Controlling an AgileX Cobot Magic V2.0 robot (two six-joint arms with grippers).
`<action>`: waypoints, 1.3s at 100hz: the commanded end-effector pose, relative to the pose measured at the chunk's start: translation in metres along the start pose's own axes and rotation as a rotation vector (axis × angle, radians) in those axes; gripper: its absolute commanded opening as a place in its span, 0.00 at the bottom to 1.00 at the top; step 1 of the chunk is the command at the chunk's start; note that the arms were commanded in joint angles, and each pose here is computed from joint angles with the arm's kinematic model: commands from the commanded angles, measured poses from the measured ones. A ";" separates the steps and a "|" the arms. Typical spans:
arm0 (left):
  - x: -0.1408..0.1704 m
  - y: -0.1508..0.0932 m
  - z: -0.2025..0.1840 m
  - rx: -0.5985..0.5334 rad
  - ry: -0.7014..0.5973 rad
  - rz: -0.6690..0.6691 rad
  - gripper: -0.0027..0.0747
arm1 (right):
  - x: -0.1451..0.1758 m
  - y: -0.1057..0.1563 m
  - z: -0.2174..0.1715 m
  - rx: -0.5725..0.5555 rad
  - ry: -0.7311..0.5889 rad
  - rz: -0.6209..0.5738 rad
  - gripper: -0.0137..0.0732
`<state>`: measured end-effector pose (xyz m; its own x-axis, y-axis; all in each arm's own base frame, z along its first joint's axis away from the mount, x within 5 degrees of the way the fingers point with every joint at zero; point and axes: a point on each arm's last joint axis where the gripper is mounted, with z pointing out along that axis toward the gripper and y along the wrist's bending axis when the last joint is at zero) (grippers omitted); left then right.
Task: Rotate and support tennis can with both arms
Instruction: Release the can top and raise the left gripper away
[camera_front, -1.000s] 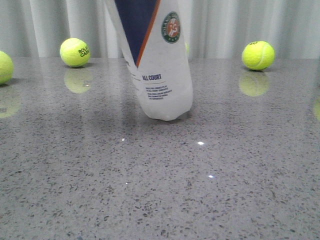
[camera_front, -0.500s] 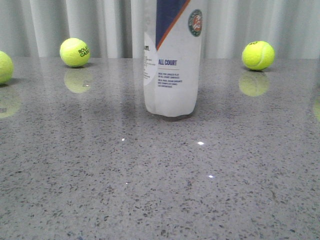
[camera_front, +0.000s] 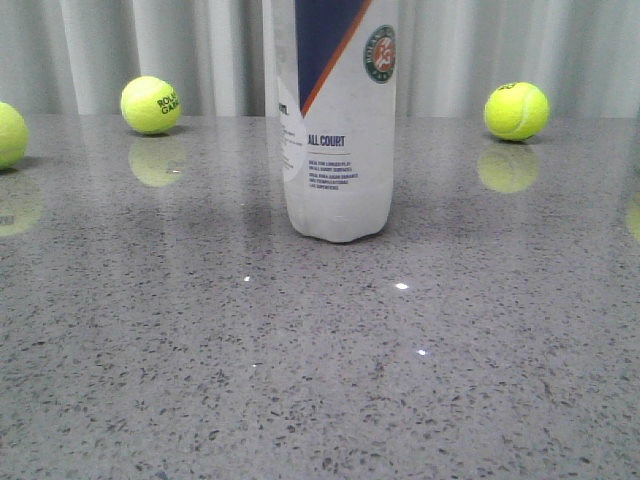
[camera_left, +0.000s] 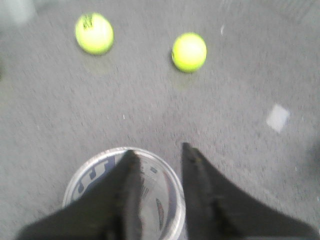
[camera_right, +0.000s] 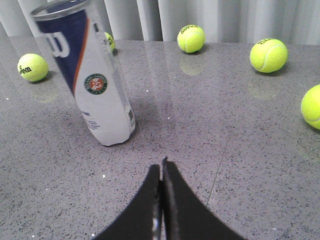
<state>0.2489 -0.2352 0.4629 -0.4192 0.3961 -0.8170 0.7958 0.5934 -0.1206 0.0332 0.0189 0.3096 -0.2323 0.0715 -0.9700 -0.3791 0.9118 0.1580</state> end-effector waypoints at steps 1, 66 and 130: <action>-0.019 -0.010 -0.045 -0.019 -0.217 0.021 0.00 | -0.014 0.001 -0.002 -0.001 -0.098 -0.001 0.09; 0.073 0.009 -0.091 -0.389 -0.272 -0.053 0.01 | -0.014 0.001 -0.002 -0.001 -0.098 -0.001 0.09; 0.193 -0.005 -0.112 -0.361 -0.291 -0.068 0.01 | -0.014 0.001 -0.002 -0.001 -0.098 -0.001 0.09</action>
<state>0.1234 -0.0891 0.3597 -0.3553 0.2241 -0.9075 0.5416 0.8406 -0.0044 0.0332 0.0189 0.3096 -0.2323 0.0715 -0.9700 -0.3791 0.9118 0.1580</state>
